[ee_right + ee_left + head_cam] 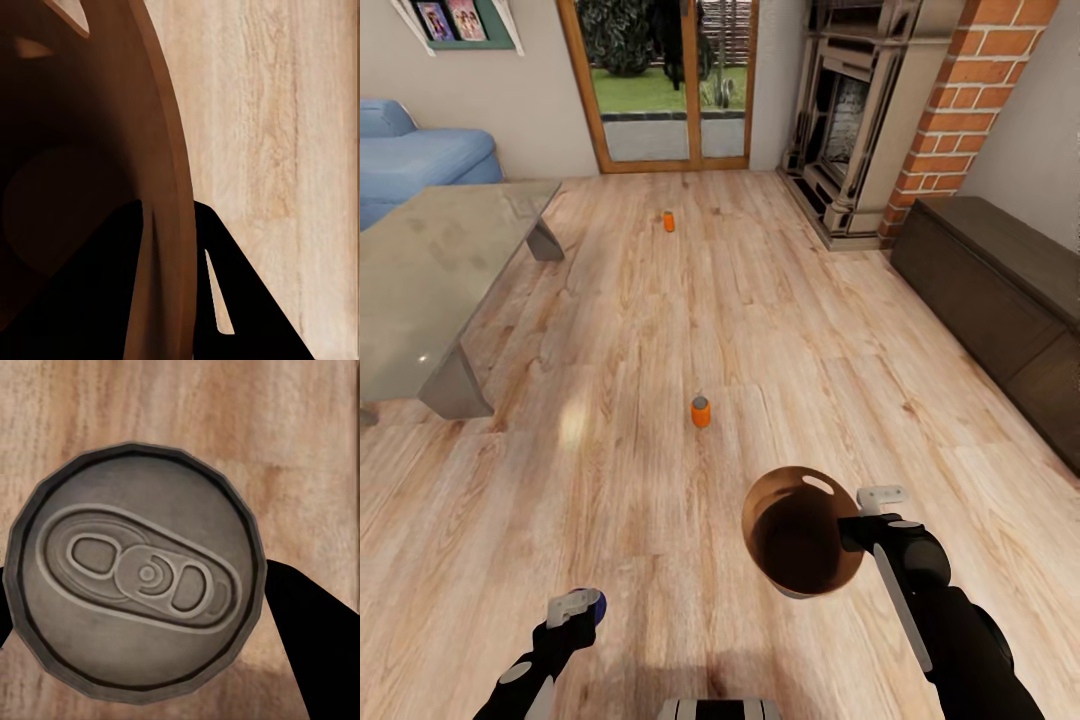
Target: Put the three can of soda from the living room inside the tash can in the kitchen.
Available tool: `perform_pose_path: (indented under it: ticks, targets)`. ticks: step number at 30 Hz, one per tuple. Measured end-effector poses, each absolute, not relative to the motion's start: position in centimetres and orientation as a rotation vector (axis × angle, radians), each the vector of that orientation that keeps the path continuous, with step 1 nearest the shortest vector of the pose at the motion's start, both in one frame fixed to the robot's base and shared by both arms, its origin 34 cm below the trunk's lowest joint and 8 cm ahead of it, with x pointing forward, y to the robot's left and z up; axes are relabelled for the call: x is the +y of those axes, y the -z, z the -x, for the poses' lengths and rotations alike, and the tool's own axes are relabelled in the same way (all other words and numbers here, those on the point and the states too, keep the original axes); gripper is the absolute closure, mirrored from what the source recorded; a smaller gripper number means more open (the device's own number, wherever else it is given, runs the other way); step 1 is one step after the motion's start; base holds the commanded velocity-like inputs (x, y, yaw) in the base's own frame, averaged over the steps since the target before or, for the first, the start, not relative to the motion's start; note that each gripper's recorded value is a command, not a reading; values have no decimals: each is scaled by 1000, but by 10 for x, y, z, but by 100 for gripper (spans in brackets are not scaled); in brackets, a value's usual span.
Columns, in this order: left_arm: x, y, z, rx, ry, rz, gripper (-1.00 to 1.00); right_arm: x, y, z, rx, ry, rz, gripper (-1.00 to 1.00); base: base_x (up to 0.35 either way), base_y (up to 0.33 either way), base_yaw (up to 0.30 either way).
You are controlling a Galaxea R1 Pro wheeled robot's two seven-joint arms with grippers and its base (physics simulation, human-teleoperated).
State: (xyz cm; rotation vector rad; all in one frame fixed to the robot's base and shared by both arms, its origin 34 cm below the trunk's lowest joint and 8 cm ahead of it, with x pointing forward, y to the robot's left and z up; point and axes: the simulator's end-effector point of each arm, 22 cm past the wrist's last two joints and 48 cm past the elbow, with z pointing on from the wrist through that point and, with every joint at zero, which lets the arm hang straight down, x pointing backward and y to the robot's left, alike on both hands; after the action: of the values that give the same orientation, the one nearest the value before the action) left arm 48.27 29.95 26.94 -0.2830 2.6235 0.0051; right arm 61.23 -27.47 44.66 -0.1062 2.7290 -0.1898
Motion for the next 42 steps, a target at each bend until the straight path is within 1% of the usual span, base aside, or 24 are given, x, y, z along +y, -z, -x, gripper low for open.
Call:
perform_pose_path:
  ticks: [42]
  targets:
    - [299, -381, -522, 2558, 9, 277, 100, -273, -567, -639, 2662, 187, 100, 100, 0, 0, 0]
